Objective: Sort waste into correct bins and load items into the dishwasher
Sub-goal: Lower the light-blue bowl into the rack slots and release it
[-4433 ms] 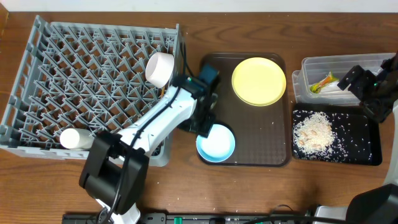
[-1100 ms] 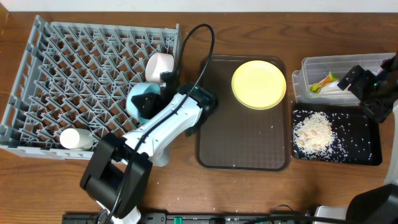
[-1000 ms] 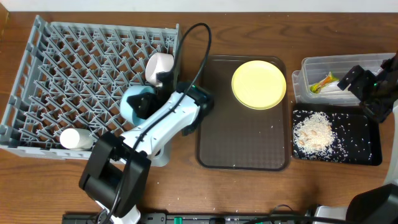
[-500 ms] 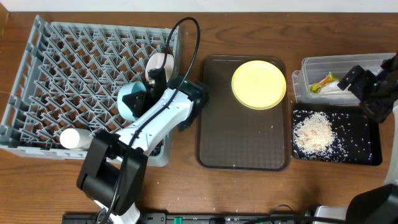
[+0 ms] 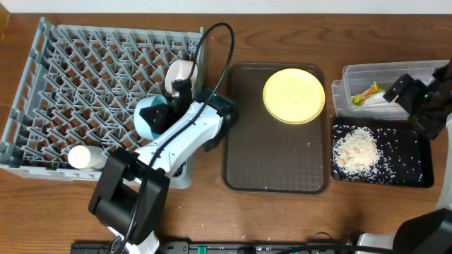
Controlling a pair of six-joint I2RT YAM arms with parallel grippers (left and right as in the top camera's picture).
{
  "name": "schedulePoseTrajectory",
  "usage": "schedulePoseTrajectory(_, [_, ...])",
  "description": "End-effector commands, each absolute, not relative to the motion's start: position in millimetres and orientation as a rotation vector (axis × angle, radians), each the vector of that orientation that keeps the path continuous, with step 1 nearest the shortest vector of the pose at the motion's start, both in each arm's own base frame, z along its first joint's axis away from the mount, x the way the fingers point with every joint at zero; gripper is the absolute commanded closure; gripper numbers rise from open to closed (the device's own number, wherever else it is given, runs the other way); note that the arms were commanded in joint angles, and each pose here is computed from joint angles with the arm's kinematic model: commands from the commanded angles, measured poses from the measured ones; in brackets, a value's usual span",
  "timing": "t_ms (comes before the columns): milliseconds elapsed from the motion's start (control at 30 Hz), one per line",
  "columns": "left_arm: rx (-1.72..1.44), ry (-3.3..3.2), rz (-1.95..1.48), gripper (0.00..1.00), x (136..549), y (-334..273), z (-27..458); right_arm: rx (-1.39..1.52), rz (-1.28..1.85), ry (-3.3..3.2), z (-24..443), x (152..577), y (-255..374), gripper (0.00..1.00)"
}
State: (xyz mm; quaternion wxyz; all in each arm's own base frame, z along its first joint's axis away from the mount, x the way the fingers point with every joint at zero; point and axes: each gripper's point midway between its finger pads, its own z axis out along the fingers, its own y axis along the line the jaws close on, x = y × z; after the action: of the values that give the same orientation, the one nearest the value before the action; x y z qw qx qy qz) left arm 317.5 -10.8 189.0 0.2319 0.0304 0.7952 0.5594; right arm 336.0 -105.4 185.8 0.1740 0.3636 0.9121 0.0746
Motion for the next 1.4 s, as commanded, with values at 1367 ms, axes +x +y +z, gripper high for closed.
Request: schedulePoseTrajectory(1367, [0.255,2.128,1.563,0.92,329,-30,180,1.029,0.213,2.57,191,336,-105,0.01])
